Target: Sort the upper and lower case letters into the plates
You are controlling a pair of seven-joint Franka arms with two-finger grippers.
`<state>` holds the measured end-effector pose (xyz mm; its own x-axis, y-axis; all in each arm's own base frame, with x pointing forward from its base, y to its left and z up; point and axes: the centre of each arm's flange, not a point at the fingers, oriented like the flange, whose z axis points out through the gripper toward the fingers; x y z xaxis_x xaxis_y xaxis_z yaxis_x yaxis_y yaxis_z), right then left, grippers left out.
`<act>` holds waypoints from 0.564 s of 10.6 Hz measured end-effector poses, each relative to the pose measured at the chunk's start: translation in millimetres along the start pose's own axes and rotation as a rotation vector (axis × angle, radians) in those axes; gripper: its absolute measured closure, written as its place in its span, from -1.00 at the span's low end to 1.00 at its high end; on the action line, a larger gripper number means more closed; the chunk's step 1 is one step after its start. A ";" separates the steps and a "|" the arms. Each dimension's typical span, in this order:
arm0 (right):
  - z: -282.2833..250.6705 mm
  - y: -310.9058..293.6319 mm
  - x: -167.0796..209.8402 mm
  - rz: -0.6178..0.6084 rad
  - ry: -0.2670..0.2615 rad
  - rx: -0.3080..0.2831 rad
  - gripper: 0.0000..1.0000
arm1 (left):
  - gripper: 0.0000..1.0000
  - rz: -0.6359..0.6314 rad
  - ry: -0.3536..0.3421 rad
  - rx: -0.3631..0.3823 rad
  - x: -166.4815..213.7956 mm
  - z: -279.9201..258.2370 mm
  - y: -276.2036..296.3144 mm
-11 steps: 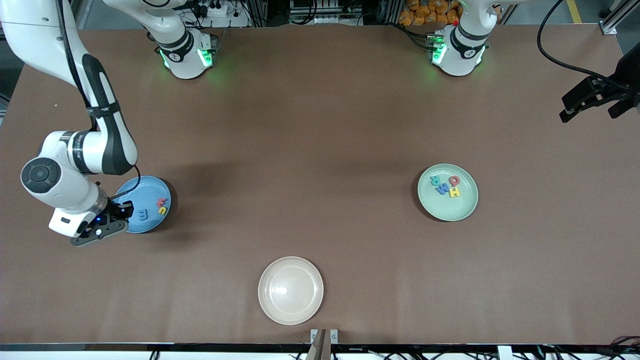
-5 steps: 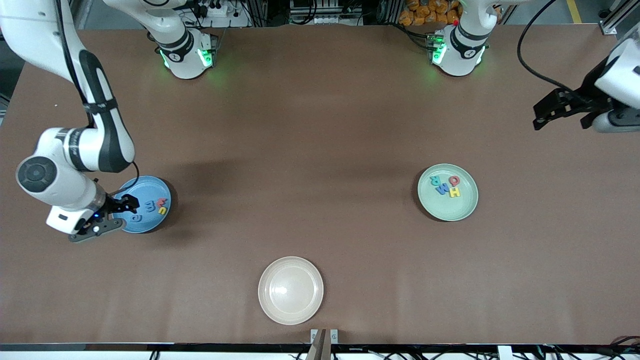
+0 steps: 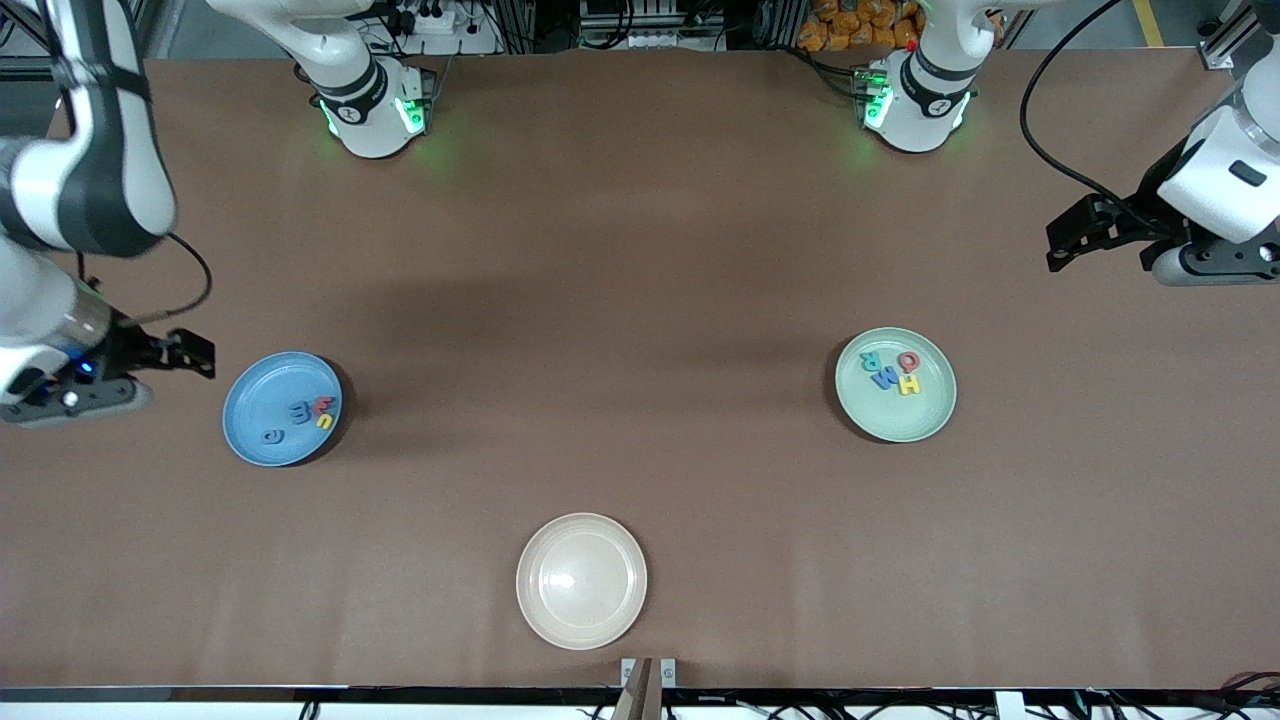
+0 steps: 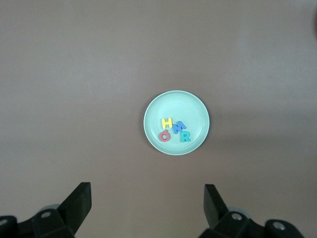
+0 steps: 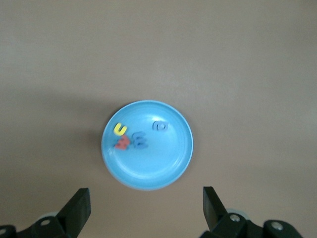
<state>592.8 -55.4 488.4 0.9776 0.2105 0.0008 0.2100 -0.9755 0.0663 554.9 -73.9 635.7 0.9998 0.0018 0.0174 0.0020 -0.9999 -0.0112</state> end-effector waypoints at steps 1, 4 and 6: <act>-39.3 -7.3 -9.2 -0.003 0.015 0.005 -1.00 | -1.00 -0.005 0.006 0.000 1.9 -2.2 -2.9; -119.3 -34.4 -38.9 0.038 0.015 0.022 -1.00 | -1.00 -0.007 0.007 -0.001 3.6 -2.4 -3.7; -156.7 -39.0 -51.1 0.052 0.032 0.057 -1.00 | -1.00 -0.007 0.008 -0.001 3.7 -2.6 -3.6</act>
<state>532.4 -17.9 642.2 0.9865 0.1602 0.0343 0.1600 -0.9871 0.0088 558.6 -70.3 638.4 0.9997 0.0085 0.0250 0.0087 -0.9999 -0.0104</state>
